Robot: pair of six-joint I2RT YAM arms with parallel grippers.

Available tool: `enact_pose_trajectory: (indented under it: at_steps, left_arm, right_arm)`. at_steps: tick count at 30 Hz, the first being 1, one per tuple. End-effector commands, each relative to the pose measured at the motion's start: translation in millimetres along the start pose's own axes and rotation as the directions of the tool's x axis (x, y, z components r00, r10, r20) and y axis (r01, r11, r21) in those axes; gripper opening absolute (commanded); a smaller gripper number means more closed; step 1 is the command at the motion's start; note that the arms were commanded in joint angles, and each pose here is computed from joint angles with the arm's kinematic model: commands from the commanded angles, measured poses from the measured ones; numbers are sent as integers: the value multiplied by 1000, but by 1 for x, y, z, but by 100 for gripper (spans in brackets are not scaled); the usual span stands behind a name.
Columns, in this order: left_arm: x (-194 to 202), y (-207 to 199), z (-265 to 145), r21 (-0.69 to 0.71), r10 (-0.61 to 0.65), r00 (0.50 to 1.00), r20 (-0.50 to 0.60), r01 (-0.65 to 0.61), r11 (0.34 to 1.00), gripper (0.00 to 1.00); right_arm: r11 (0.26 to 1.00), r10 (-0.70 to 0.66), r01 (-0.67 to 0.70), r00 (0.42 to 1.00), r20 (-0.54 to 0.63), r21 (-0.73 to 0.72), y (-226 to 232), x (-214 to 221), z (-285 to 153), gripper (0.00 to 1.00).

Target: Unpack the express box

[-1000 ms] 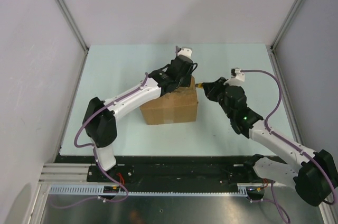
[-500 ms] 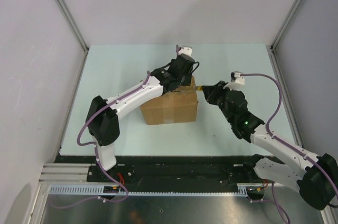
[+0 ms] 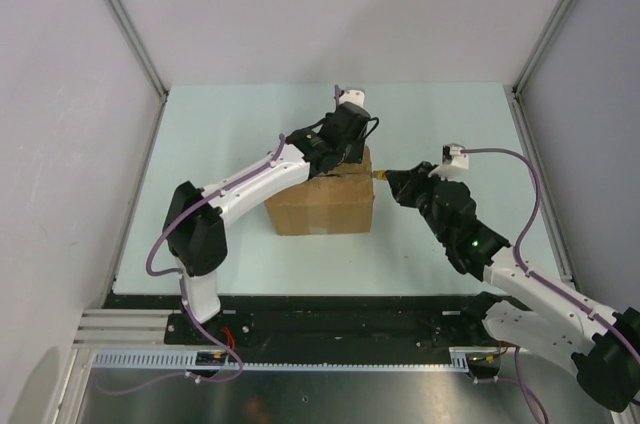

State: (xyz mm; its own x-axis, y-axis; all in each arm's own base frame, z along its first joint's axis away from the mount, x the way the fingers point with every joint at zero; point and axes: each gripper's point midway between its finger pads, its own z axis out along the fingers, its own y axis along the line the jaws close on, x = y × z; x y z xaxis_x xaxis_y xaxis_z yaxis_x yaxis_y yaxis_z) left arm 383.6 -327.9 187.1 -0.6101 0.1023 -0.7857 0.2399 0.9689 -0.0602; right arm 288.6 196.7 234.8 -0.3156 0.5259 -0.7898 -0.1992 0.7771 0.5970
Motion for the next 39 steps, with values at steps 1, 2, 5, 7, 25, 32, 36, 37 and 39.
enact_pose_trajectory:
  at_steps: [1, 2, 5, 7, 25, 32, 36, 37, 39]
  left_arm:
    - [87, 30, 21, -95, 64, 957, -282, -95, 991, 53]
    - [88, 31, 21, -98, 64, 956, -285, -96, 991, 53]
    - [87, 30, 19, -92, 64, 957, -282, -93, 991, 53]
    - [86, 30, 19, -91, 62, 958, -282, -91, 992, 53]
    - [7, 3, -21, 57, 97, 989, -110, -91, 994, 63]
    - [-34, -9, -63, 114, 156, 988, 19, -157, 981, 72]
    - [-36, -16, -90, 155, 180, 982, 57, -187, 970, 72]
    - [-29, -19, -93, 163, 203, 978, 55, -210, 964, 72]
    - [-24, -22, -96, 173, 227, 972, 62, -234, 957, 72]
  right_arm:
    - [998, -49, 54, 982, -184, 26, -20, 51, -17, 0]
    - [998, -48, 54, 982, -182, 25, -20, 51, -17, 0]
    - [999, -44, 48, 984, -172, 17, -17, 48, -16, 0]
    - [999, -39, 42, 987, -157, 13, -16, 44, -16, 0]
    - [999, 26, -26, 999, 19, -32, -4, -21, -21, 0]
    - [999, 23, -22, 999, 30, -25, 3, -25, -13, 0]
    - [1000, 0, 0, 999, 54, -9, 10, -31, -10, 0]
    - [1000, -9, 8, 998, 68, 17, 9, -35, -9, 0]
    - [999, -17, 14, 996, 89, 36, 11, -40, -9, 0]
